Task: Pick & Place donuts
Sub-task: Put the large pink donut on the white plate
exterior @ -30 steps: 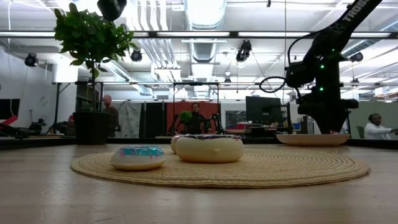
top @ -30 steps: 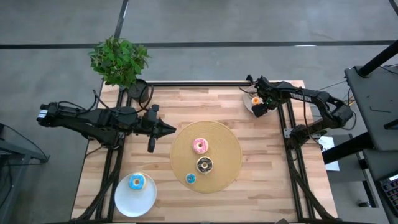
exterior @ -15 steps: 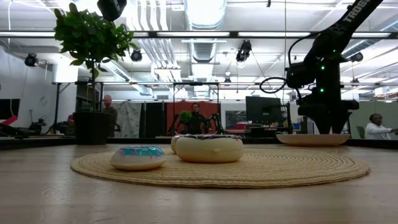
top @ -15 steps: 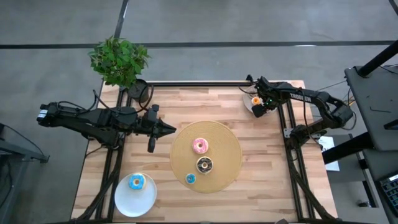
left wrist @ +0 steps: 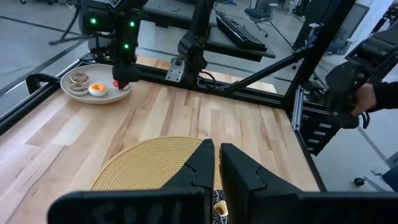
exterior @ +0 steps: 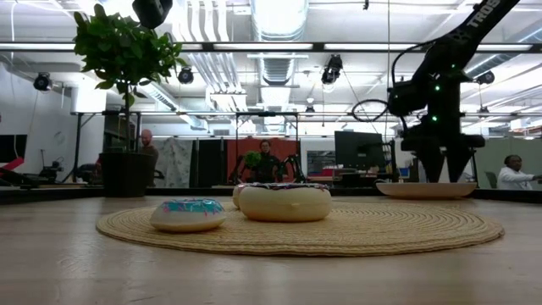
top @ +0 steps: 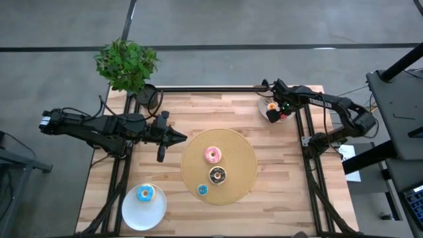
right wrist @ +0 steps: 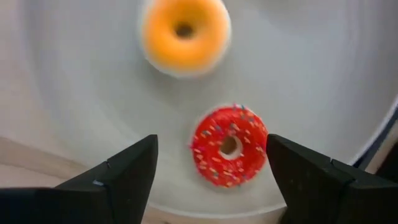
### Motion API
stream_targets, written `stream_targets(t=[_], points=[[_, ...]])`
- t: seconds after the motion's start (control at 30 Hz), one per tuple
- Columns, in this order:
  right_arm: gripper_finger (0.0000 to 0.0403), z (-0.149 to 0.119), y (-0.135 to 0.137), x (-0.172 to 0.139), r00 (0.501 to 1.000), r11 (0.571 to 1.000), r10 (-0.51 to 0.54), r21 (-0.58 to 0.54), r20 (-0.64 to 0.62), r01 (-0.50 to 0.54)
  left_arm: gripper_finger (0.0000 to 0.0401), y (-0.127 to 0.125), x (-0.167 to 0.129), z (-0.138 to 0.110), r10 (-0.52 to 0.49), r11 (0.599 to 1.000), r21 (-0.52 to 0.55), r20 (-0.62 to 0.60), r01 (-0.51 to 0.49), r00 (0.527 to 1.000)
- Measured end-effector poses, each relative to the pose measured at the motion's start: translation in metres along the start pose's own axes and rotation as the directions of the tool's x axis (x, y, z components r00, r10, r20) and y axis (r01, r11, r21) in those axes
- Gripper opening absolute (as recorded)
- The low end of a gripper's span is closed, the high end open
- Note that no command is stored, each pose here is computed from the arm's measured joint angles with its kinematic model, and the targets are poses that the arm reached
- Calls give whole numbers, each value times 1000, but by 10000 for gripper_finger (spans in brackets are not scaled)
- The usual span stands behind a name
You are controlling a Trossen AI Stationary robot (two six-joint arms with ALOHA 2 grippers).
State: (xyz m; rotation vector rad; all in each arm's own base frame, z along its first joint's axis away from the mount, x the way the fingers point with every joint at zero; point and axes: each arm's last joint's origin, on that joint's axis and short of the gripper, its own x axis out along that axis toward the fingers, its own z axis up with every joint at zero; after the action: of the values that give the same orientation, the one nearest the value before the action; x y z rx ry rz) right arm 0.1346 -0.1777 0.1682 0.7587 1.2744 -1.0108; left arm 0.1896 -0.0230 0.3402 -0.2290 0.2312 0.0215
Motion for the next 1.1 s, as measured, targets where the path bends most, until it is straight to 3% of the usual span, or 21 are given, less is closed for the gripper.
stream_targets(t=[0.27,0.5,0.83,1.1], points=[[284,13,3,-36,982,990,137,0,131,-138,0,0,0,0,0,1000,0,0,0,1000],[275,7,11,-77,920,954,299,-61,254,-293,0,0,0,0,0,1000,0,0,0,1000],[277,-28,32,-122,806,880,474,-215,354,-423,0,0,0,0,0,1000,0,1,0,1000],[267,-47,62,-144,685,776,626,-380,372,-503,0,0,0,0,0,1000,0,0,0,1000]])
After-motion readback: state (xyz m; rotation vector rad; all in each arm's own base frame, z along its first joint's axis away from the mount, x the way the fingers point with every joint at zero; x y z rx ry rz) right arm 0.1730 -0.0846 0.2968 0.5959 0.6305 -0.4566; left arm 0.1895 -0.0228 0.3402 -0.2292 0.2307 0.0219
